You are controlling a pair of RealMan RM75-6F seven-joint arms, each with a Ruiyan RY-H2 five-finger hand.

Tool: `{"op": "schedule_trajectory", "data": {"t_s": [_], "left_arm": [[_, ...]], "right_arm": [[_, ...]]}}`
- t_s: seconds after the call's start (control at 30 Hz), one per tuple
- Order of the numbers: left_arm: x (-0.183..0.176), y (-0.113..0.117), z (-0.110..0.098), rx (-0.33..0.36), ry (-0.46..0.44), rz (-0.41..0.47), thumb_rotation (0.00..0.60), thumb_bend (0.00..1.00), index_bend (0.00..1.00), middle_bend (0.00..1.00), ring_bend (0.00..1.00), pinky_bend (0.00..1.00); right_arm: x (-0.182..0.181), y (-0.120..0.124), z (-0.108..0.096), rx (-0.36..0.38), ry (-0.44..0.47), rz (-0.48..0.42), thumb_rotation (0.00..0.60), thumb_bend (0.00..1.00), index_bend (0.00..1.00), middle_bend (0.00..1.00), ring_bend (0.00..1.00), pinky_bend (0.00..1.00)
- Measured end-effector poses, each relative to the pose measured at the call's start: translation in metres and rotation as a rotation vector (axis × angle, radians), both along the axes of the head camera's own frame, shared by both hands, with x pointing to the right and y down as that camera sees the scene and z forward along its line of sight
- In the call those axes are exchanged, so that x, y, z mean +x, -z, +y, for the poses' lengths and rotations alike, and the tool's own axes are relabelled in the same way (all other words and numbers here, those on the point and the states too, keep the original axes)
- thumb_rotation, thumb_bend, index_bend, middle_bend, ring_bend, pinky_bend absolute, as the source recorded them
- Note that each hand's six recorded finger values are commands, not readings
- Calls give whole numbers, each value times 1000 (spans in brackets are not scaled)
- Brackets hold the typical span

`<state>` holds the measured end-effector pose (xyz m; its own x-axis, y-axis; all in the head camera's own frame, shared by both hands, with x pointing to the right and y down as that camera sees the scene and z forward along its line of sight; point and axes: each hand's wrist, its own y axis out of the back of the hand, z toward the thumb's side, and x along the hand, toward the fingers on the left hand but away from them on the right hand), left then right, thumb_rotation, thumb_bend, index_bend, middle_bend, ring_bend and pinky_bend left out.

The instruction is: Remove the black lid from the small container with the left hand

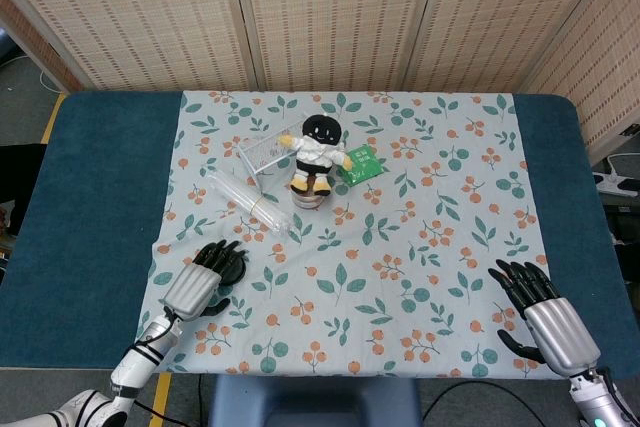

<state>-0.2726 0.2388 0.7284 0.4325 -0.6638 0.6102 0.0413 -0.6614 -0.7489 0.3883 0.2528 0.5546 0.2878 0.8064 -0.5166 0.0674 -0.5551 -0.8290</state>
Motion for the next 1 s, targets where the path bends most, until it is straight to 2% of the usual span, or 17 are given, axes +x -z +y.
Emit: {"op": "schedule_trajectory", "data": {"t_s": [0.23, 0.33, 0.53, 0.67, 0.73, 0.87, 1.0], "left_arm": [[4, 19, -18, 100, 79, 119, 600, 295, 0, 0, 0, 98], [2, 22, -25, 122, 100, 147, 600, 299, 0, 0, 0, 99], [-2, 17, -31, 91, 125, 144, 600, 301, 19, 59, 12, 112], [-5, 13, -32, 58, 122, 129, 600, 319, 133, 180, 122, 190], [-6, 11, -31, 47, 111, 115, 600, 319, 174, 201, 151, 201], [-5, 10, -31, 44, 93, 97, 600, 318, 207, 222, 177, 202], [-3, 8, -32, 37, 92, 102, 600, 318, 247, 291, 286, 224]], "right_arm": [[-1, -1, 0, -4, 3, 3, 600, 185, 0, 0, 0, 0], [-1, 0, 1, -3, 4, 0, 600, 185, 0, 0, 0, 0], [-1, 1, 1, 3, 3, -3, 600, 185, 0, 0, 0, 0], [0, 2, 1, 5, 2, 0, 600, 185, 0, 0, 0, 0], [0, 2, 1, 4, 2, 2, 600, 185, 0, 0, 0, 0], [0, 1, 0, 3, 1, 2, 600, 185, 0, 0, 0, 0], [0, 1, 0, 2, 1, 3, 600, 185, 0, 0, 0, 0]]}}
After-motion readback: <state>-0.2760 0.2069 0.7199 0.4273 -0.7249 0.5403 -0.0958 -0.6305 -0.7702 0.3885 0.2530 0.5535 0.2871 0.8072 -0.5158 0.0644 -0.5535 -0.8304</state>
